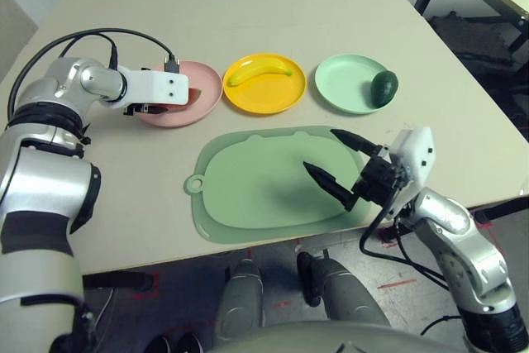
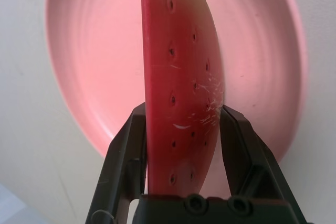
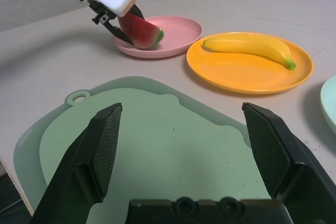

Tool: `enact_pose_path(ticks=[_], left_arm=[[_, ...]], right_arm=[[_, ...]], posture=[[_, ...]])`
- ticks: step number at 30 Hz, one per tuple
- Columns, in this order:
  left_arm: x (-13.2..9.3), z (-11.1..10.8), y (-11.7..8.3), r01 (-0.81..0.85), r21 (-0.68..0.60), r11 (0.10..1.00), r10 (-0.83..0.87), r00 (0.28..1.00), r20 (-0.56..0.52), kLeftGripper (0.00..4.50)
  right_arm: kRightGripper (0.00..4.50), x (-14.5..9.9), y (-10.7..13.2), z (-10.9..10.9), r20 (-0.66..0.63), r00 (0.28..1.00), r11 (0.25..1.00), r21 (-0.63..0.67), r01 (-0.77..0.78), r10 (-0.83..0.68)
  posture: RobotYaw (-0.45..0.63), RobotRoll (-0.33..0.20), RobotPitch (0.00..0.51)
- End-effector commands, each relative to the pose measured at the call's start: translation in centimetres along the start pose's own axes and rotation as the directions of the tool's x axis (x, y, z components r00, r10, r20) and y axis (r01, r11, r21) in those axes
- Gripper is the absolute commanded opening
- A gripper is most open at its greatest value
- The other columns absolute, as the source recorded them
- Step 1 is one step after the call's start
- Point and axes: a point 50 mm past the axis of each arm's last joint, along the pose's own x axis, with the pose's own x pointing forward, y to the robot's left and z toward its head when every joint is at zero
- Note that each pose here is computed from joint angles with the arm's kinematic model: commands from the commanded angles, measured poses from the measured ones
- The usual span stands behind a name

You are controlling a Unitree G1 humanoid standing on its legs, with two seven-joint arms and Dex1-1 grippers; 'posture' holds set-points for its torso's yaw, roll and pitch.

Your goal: Place the fruits into color-matched plates.

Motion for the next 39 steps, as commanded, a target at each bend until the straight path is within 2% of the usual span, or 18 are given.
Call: enact_pose_path(ticks=[1, 6, 10, 15, 19, 22, 25, 27, 29, 30, 31, 33, 36, 39], left_arm=[[0.3, -0.1, -0.3, 0.006, -0.011, 1.0, -0.006, 1.0, 0.002, 2.83], [0.0, 0.2, 0.2, -0.014, 0.009, 1.0, 0.014, 1.0, 0.01, 4.46], [-0.9, 0.6, 1.5, -0.066, 0.036, 0.997, 0.064, 0.997, 0.043, 4.48], [-3.8, 1.1, 4.0, -0.165, -0.003, 0.986, 0.164, 0.976, 0.143, 4.48], [-6.5, 0.9, 5.4, -0.211, -0.153, 0.966, 0.245, 0.934, 0.262, 4.48], [-9.2, 0.0, 6.2, -0.213, -0.357, 0.909, 0.351, 0.854, 0.383, 4.48], [-12.0, -1.2, 6.2, -0.197, -0.516, 0.833, 0.458, 0.769, 0.445, 4.48], [-14.3, -2.8, 5.9, -0.24, -0.661, 0.711, 0.605, 0.687, 0.401, 4.48], [-16.0, -5.3, 4.4, -0.303, -0.766, 0.567, 0.715, 0.642, 0.276, 4.48], [-16.4, -6.9, 2.9, -0.337, -0.804, 0.49, 0.752, 0.631, 0.193, 4.48], [-16.5, -8.1, 1.1, -0.36, -0.832, 0.421, 0.774, 0.622, 0.122, 4.48], [-16.2, -9.2, -1.7, -0.38, -0.862, 0.337, 0.789, 0.613, 0.038, 4.48], [-15.0, -9.6, -6.2, -0.384, -0.894, 0.231, 0.797, 0.601, -0.053, 4.48], [-13.7, -8.5, -10.7, -0.356, -0.929, 0.102, 0.805, 0.578, -0.134, 4.48]], right_arm=[[4.5, -0.4, 0.2, 0.2, -0.007, 1.0, 1.0, 0.006, -0.003, 0.003], [4.5, -0.4, 0.3, 0.2, -0.013, 1.0, 1.0, 0.008, -0.011, 0.011], [4.5, -0.4, 0.1, 0.1, -0.017, 1.0, 1.0, 0.003, -0.005, 0.005], [4.5, -0.9, -1.7, -0.4, -0.041, 0.994, 0.994, -0.009, 0.105, -0.105], [4.5, -1.6, -4.7, -0.9, -0.05, 0.968, 0.969, -0.022, 0.245, -0.246], [4.5, -2.3, -7.9, -1.0, -0.035, 0.922, 0.923, -0.02, 0.384, -0.385], [4.5, -3.2, -9.9, -1.1, -0.018, 0.89, 0.89, -0.02, 0.456, -0.457], [4.5, -3.8, -10.7, -1.2, -0.013, 0.878, 0.878, -0.027, 0.479, -0.479], [4.5, -4.5, -11.2, -1.5, -0.004, 0.86, 0.86, -0.014, 0.51, -0.51], [4.5, -5.0, -11.4, -1.7, -0.002, 0.852, 0.852, -0.008, 0.524, -0.524], [4.5, -5.4, -11.4, -2.1, -0.006, 0.844, 0.844, -0.003, 0.537, -0.537], [4.5, -5.8, -11.5, -2.6, -0.018, 0.835, 0.835, 0.0, 0.55, -0.55], [4.5, -6.2, -11.3, -3.3, -0.034, 0.825, 0.825, 0.011, 0.565, -0.565], [4.5, -7.1, -11.3, -3.8, -0.032, 0.809, 0.808, 0.04, 0.588, -0.588]], posture=[[-0.07, 0.0, 0.219], [-0.07, 0.0, 0.226], [-0.06, 0.0, 0.231], [-0.05, 0.0, 0.228], [-0.03, 0.0, 0.221], [-0.01, 0.0, 0.211], [0.01, 0.0, 0.204], [0.02, 0.0, 0.2], [0.04, 0.0, 0.196], [0.04, 0.0, 0.193], [0.05, 0.0, 0.192], [0.06, 0.0, 0.192], [0.06, 0.0, 0.193], [0.09, 0.0, 0.192]])
